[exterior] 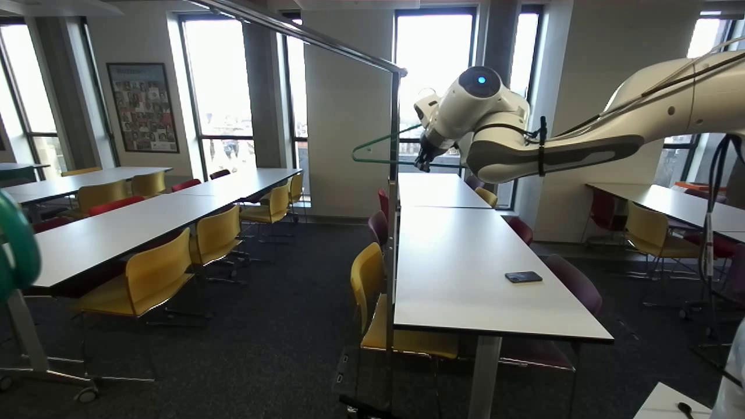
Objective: Take the clothing hanger off of the clothing rack and place it on the table
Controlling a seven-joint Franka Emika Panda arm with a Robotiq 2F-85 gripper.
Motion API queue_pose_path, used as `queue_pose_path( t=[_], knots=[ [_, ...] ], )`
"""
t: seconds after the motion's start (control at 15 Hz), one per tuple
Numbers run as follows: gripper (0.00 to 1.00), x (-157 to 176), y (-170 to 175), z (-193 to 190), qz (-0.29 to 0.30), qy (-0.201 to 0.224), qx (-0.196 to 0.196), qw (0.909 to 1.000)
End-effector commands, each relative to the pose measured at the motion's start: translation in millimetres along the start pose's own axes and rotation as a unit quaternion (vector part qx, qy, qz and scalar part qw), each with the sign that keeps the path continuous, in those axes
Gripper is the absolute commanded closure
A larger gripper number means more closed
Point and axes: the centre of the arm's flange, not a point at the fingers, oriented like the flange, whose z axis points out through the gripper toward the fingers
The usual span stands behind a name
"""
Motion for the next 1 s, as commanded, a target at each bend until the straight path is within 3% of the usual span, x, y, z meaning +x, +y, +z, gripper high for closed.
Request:
queue_pose_path(
  t=[0.0,0.33,0.6,0.87,0.93],
  knots=[
    [0.98,-67.2,-1.3,8.1,0.064,-0.05,0.076,0.9939],
    [0.98,-123.6,-13.3,38.7,0.149,-0.112,0.148,0.9712],
    [0.98,-150.1,-23.6,57.4,0.196,-0.127,0.201,0.9514],
    [0.98,-173.9,-28.1,73.9,0.187,-0.119,0.283,0.9331],
    [0.98,-178.6,-25.2,78.6,0.161,-0.11,0.302,0.9332]
  ],
)
